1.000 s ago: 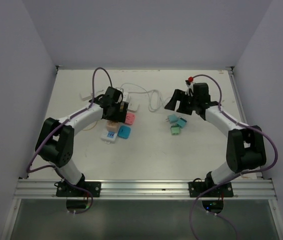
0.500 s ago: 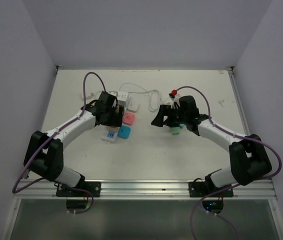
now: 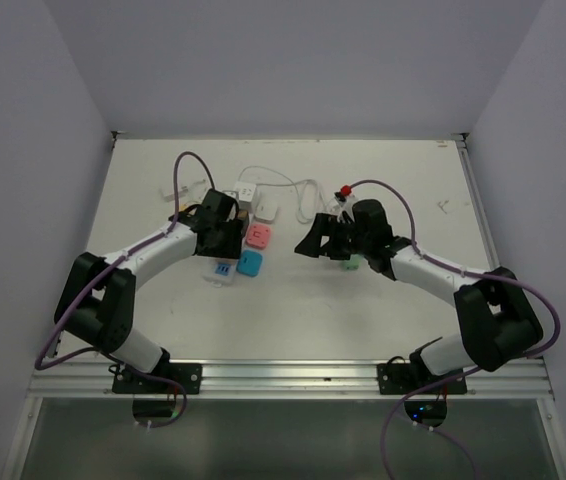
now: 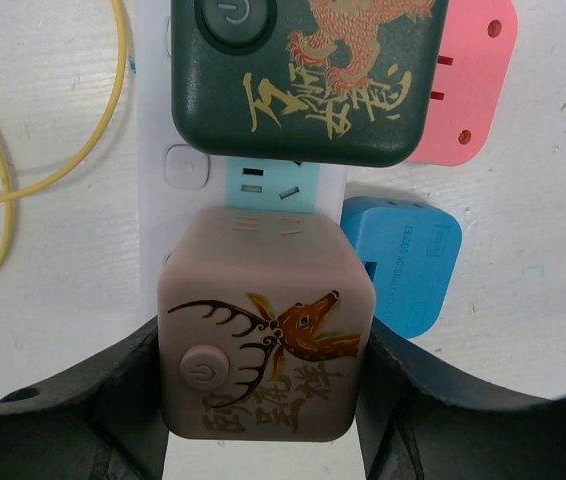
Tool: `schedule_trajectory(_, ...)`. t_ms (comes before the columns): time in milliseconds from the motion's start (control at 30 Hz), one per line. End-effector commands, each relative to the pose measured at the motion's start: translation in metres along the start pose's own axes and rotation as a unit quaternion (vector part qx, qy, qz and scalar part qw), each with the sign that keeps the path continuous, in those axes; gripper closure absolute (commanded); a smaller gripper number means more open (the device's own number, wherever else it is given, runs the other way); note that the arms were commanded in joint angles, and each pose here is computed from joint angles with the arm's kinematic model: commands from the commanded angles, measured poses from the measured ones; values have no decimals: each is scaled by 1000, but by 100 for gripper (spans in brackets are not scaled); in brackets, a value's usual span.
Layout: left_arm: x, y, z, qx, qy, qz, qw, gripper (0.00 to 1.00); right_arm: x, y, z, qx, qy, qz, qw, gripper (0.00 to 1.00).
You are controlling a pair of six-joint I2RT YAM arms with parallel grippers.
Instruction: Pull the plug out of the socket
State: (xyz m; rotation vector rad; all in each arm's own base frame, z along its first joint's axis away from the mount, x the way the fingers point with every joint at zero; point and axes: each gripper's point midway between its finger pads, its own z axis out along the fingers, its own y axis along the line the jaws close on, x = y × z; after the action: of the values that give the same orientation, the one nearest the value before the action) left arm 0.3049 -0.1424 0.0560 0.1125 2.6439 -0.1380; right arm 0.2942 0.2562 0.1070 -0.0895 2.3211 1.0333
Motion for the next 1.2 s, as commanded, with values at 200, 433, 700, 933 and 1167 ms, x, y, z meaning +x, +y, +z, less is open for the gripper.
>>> schedule_trajectory(200,-12,-51,-3,115,-12,-38,993,61,0,12,14,-15,-21,36,999,12)
schedule_trajectory(433,-18,-79,-14,194,-26,-75,978,65,7,20,21,-26,-8,48,998,12)
schedule_trajectory(700,-10,-114,-14,308,-28,-135,941,66,10,19,27,10,8,35,999,13)
schedule_trajectory(933,0,-124,-13,356,-29,-168,919,64,7,18,26,72,21,11,997,17)
schedule_trajectory(1167,10,-129,-6,379,-35,-186,906,62,1,8,22,136,30,3,990,30)
